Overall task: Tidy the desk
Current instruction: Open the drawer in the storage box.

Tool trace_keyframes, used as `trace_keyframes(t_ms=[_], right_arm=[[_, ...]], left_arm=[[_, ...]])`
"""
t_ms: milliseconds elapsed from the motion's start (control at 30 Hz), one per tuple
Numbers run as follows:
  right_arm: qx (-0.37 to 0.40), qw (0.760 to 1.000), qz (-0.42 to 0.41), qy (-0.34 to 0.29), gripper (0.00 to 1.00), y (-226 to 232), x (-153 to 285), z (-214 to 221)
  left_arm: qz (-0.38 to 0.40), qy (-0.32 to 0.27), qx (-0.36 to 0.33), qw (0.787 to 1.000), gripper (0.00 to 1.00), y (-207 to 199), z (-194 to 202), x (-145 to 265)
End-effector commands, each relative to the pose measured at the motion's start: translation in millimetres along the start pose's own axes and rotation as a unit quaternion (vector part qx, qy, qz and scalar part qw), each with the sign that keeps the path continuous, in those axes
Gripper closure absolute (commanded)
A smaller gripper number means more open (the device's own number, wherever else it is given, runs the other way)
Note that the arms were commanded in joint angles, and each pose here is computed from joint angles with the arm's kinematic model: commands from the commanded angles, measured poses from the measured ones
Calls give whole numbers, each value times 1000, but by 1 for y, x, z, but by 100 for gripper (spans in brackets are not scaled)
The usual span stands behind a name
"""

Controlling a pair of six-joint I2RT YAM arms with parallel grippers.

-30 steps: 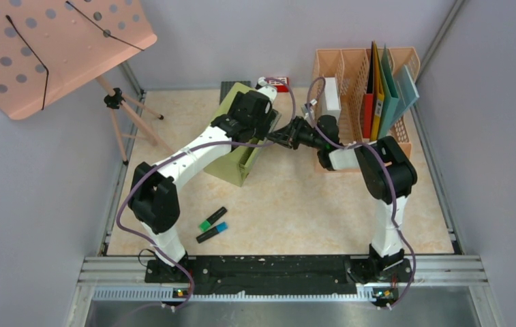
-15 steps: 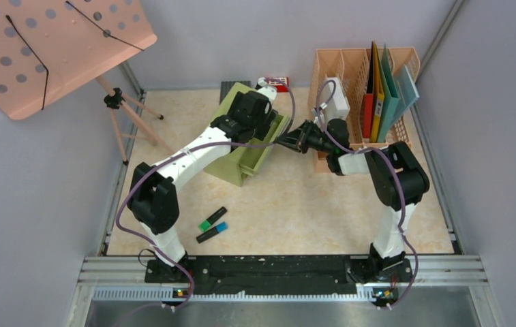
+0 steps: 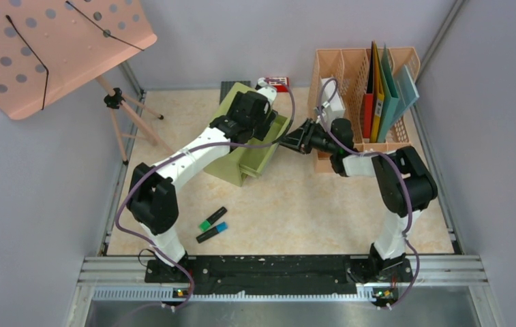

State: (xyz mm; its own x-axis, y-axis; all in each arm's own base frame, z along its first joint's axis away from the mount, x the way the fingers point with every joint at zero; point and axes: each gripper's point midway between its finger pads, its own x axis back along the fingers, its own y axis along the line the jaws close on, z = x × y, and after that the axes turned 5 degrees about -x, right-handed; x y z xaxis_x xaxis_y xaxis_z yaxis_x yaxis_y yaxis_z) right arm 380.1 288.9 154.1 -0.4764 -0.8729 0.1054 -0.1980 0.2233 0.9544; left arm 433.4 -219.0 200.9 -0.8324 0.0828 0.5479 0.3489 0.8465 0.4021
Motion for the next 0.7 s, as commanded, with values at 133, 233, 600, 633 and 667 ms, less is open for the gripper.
trace_keyframes(t_ms=[133,233,600,633,667], right_arm=[[143,988,-60,21,47,53,8,-4],[164,985,-30,35,44,42,9,-2],[308,947,38,78,30,27,37,11],[321,943,35,82,30,31,41,13],[333,938,32,89,29,35,43,16]], left_arm=[[38,84,-13,996,7,-7,49,-2],[45,63,-8,997,5,-2,31,7],[58,-45,-27,997,1,35,-30,74],[67,-49,-34,996,1,37,-29,84],[76,-55,-40,995,1,38,-27,96]])
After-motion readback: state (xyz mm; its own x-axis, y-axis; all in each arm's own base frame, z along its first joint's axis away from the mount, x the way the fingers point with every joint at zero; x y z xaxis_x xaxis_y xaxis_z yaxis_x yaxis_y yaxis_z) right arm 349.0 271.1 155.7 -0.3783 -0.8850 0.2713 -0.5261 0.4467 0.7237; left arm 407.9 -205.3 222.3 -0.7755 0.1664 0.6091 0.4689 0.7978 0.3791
